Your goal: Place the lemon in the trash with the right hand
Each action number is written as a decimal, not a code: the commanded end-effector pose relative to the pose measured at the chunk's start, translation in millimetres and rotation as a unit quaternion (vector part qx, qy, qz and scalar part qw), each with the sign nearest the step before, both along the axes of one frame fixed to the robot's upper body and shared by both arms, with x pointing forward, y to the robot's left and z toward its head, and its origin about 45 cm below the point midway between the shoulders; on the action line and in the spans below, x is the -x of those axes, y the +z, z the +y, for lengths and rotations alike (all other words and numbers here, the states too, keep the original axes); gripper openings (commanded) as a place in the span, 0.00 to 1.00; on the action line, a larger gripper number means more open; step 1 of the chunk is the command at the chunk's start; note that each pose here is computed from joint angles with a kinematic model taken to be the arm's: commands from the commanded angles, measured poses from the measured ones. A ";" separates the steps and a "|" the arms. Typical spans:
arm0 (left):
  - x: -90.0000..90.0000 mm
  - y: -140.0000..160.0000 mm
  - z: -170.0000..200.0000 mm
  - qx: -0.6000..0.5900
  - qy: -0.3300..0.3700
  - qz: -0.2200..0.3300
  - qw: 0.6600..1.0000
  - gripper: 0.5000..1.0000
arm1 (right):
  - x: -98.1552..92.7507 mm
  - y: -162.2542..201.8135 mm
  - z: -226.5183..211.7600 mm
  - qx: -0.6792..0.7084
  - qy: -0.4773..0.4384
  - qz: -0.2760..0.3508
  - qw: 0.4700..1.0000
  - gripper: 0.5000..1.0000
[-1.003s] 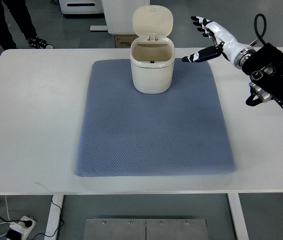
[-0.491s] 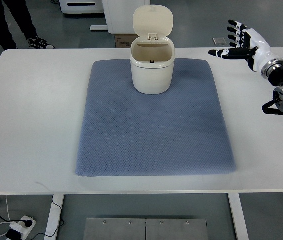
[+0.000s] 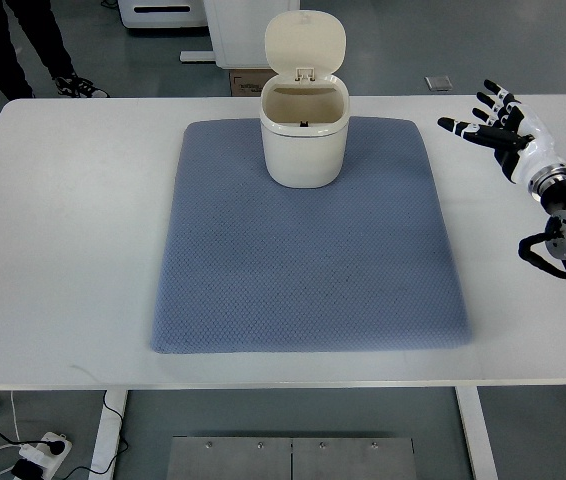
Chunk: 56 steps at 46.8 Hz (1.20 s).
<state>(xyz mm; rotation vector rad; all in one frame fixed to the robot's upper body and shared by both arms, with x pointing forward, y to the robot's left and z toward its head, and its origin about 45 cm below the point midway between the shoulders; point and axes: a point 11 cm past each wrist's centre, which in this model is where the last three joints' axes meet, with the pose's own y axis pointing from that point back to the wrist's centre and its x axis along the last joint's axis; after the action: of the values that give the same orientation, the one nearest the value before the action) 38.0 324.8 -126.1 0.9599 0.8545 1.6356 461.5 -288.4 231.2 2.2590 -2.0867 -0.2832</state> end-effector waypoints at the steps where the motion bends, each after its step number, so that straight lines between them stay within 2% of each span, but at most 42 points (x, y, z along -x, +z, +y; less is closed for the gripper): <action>1: 0.0 0.0 0.1 -0.001 0.000 0.000 1.000 1.00 | 2.1 -3.9 -2.6 -0.025 -0.010 0.004 1.000 0.94; 13: 0.0 0.0 0.0 0.000 0.000 0.000 1.000 1.00 | 7.8 -13.6 -7.1 -0.072 -0.034 0.003 0.997 0.94; 23: 0.0 0.0 0.0 0.000 0.000 0.000 1.000 1.00 | 13.9 -25.8 7.2 -0.124 -0.046 0.004 0.991 0.95; 38: 0.0 0.0 0.0 0.000 0.000 0.000 1.000 1.00 | 25.6 -29.6 34.1 -0.188 -0.056 -0.030 0.980 0.96; 56: 0.0 0.0 0.0 0.000 0.000 0.000 1.000 1.00 | 45.4 -50.8 14.2 -0.184 -0.095 -0.054 0.977 1.00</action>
<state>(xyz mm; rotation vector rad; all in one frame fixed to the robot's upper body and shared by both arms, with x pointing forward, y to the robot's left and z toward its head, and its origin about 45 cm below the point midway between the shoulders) 38.0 324.8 -126.1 0.9596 0.8544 1.6357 419.3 -271.7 183.5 2.3120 -2.4739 -0.6306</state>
